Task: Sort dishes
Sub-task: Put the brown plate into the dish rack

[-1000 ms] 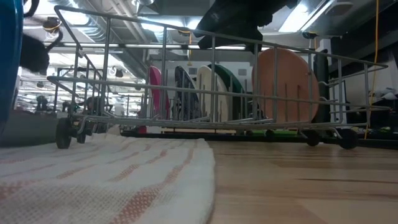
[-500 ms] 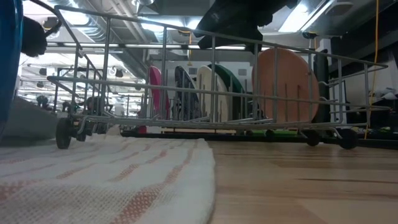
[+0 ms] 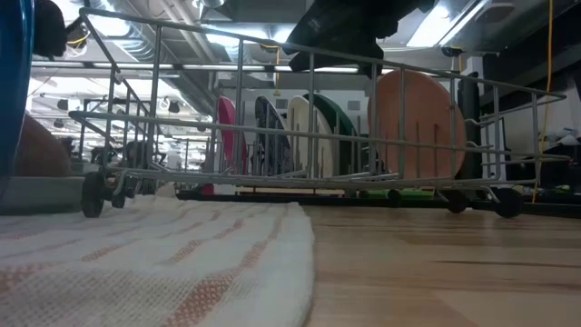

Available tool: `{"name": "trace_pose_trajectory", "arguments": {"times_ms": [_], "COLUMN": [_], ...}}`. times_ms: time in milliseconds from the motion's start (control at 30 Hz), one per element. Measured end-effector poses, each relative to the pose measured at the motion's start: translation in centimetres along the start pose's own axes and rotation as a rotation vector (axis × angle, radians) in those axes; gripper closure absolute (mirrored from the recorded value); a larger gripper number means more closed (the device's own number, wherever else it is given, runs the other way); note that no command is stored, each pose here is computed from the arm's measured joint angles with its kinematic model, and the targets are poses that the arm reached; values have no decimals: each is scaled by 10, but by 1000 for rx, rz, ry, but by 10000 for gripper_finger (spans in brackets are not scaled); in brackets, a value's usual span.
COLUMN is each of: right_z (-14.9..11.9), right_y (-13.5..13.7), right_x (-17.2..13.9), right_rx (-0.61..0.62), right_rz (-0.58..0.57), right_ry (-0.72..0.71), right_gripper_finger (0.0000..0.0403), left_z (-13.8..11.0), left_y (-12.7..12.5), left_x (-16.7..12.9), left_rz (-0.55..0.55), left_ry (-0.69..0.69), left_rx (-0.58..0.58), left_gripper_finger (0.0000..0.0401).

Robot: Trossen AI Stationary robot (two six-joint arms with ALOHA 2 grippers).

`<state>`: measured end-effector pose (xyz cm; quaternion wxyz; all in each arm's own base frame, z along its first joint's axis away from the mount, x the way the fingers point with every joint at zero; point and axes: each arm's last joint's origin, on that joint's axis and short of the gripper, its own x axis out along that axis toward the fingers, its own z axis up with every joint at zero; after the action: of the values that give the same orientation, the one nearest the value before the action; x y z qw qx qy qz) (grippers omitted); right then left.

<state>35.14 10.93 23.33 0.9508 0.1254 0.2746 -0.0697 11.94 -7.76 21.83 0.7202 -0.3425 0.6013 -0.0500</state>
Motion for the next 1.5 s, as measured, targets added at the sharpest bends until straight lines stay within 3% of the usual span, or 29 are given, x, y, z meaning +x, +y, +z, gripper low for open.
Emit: {"name": "trace_pose_trajectory", "arguments": {"times_ms": [267, 800, 967, 1200, 1400, 1500], "right_z": [0, 0, 0, 0, 0, 0], "right_y": [0, 0, 0, 0, 0, 0], "right_x": [0, 0, 0, 0, 0, 0], "right_rx": [0, 0, 0, 0, -3, -3], "right_rz": [7, 7, 8, 8, 8, 8], "right_ry": [4, 4, 4, 4, 4, 4], "right_gripper_finger": [274, 274, 274, 274, 274, 274], "left_z": [-13, -48, -53, -54, -44, -34], "left_y": [0, 0, 5, 5, -5, -17], "left_x": [-35, -136, -163, -191, -208, -208], "left_rz": [-74, -485, -512, -478, -333, -267], "left_ry": [-18, -234, -460, -789, -1198, -1339], "left_rx": [1, 17, 14, 116, 232, 292], "left_gripper_finger": [400, 400, 400, 400, 401, 401]}}
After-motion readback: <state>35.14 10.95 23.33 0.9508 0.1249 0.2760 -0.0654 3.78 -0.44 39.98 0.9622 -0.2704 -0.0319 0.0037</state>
